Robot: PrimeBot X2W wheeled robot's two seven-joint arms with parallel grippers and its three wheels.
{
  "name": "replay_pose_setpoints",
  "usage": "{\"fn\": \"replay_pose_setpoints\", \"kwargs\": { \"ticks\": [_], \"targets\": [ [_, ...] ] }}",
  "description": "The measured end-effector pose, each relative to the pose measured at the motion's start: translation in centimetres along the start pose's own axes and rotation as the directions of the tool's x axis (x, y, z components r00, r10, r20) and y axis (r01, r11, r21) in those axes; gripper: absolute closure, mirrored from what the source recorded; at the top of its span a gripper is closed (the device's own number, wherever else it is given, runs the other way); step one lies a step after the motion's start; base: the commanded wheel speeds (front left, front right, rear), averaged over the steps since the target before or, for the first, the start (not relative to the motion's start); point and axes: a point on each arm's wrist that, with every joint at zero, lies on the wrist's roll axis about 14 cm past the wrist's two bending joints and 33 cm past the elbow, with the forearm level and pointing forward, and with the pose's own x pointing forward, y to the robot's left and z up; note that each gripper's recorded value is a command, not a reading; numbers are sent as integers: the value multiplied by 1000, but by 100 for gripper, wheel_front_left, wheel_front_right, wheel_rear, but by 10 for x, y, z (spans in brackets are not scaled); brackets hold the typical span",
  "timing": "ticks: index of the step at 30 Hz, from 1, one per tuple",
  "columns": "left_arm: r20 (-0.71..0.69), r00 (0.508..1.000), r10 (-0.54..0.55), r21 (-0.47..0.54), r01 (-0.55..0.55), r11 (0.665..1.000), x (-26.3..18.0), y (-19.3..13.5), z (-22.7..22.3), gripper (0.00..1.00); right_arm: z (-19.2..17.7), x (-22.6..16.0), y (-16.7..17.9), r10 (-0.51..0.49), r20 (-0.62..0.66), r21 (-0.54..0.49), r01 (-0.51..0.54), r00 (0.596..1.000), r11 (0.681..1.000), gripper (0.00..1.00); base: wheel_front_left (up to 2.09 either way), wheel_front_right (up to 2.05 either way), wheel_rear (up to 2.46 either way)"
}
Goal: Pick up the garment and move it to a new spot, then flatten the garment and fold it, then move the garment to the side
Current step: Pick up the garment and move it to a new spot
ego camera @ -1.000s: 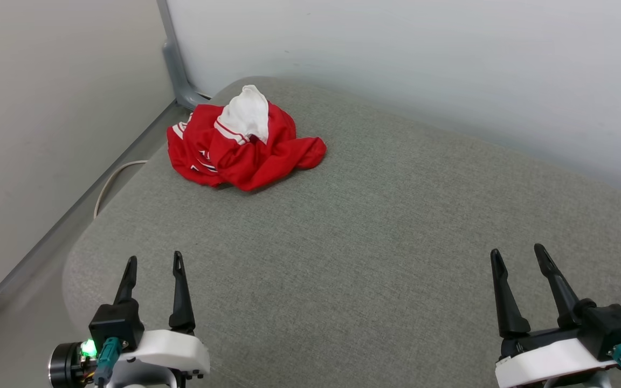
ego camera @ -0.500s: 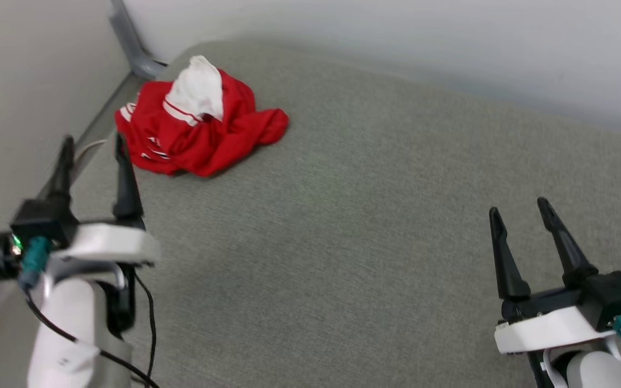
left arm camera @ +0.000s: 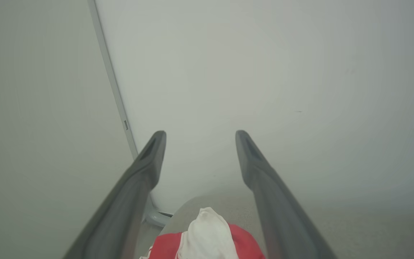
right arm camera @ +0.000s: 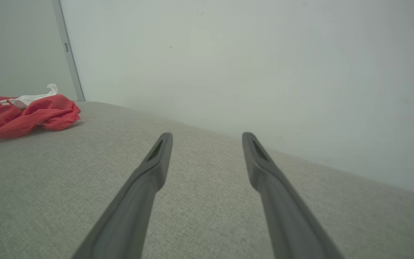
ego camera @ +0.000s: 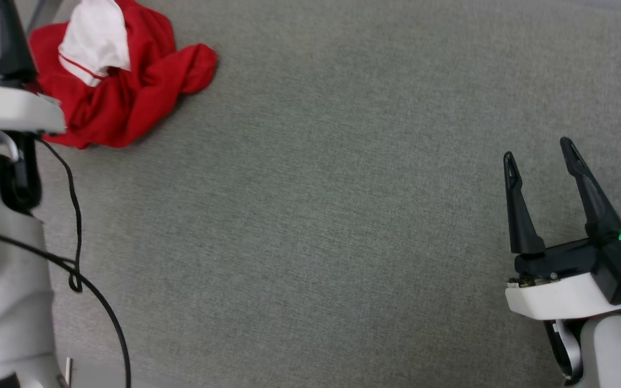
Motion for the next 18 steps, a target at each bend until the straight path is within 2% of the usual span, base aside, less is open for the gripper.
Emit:
{"fn": "replay_pose_setpoints", "kwargs": {
  "ticks": [4,8,12,18],
  "targets": [
    [-116,993,-19,-24,16,1000,24,-3,-34,0,-13,1,-11,-14,-17,-10,14,1000,1000,0,0,0,0],
    [-313,950,-23,-53,7,999,36,-1,-79,0,-22,4,-19,-25,-22,-20,24,999,999,0,0,0,0],
    [-532,844,-62,-103,8,995,29,-9,-126,0,-30,4,-26,-35,-30,-27,34,999,999,0,0,0,0],
    [-756,644,-115,-160,-11,987,6,-13,-176,0,-41,6,-31,-39,-38,-34,37,999,999,0,0,0,0]
  ]
}}
